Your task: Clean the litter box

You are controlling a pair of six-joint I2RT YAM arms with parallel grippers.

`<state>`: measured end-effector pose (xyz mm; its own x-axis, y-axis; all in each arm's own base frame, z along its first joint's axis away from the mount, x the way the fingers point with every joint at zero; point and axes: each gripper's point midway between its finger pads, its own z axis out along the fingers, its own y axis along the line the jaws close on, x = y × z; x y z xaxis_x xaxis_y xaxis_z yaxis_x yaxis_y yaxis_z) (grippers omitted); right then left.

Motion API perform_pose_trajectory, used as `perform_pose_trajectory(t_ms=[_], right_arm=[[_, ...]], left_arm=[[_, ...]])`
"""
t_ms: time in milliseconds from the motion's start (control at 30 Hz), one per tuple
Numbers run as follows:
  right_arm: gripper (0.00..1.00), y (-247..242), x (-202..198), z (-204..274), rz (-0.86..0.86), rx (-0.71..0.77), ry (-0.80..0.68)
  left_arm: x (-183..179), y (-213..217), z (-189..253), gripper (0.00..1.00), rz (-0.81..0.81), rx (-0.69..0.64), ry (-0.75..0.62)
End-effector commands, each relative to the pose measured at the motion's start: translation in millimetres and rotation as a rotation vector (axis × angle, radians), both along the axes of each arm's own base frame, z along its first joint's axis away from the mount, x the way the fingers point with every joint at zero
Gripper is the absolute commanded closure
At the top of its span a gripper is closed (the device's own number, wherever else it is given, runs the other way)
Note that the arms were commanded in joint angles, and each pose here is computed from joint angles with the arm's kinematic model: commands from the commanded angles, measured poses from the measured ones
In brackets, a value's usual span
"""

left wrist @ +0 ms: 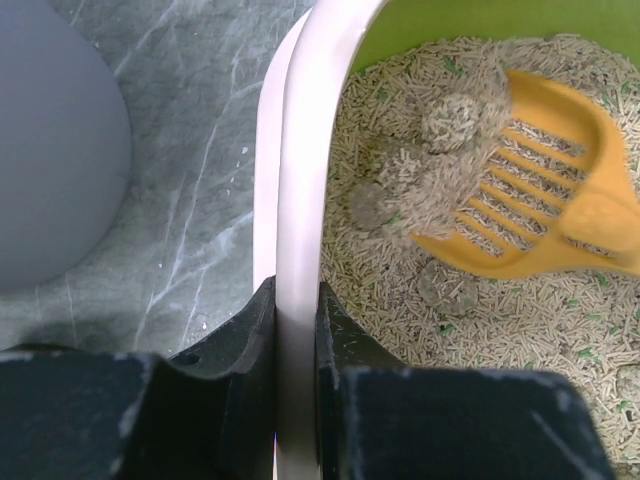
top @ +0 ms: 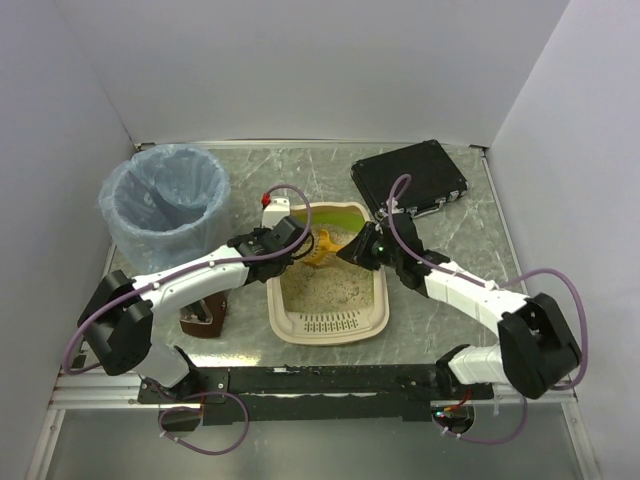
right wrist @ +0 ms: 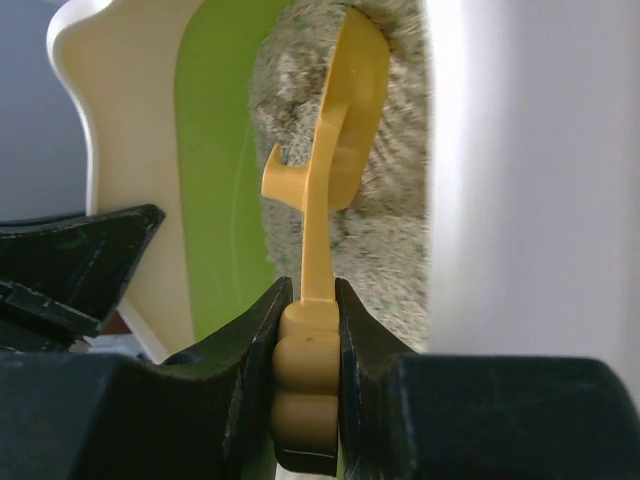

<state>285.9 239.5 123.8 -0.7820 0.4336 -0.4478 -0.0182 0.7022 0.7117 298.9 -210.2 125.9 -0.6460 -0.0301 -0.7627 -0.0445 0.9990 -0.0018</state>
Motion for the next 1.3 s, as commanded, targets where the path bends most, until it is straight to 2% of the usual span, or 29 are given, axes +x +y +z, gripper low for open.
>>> perform_pose_trajectory(t_ms=[0,267,467,567,800,1033,1267], right_arm=[[1.0,24.3,-7.3,-11.0,0.09,0.092,0.039],[1.0,59.6,-30.4,-8.4,0.262,0.178,-0.013],[1.0,55.6,-38.6,-12.9,0.218,0.26,-0.016],[1.0,53.9,-35.0,-8.7,0.2,0.303,-0.088],[1.0,45.0,-28.3,5.0,0.132,0.383,-0.19],[1.0,16.7,-26.1,5.7,0.028,0.387,-0.181],[1.0,-8.0,-28.7,22.5,0.036,0.43,-0.2]], left_arm=[[8.0,-39.1,58.7,0.99,-0.062,-0.18,-0.135],[12.9,-52.1,99.3,0.99,-0.112,-0.245,-0.24],[27.2,-50.1,128.8,0.99,-0.068,-0.241,-0.326],[29.7,-51.9,139.1,0.99,-0.062,-0.252,-0.344],[26.1,-41.4,138.7,0.99,-0.023,-0.245,-0.338],[22.2,-26.1,129.3,0.99,0.034,-0.223,-0.33],[21.1,-23.2,101.6,0.99,0.062,-0.236,-0.271]])
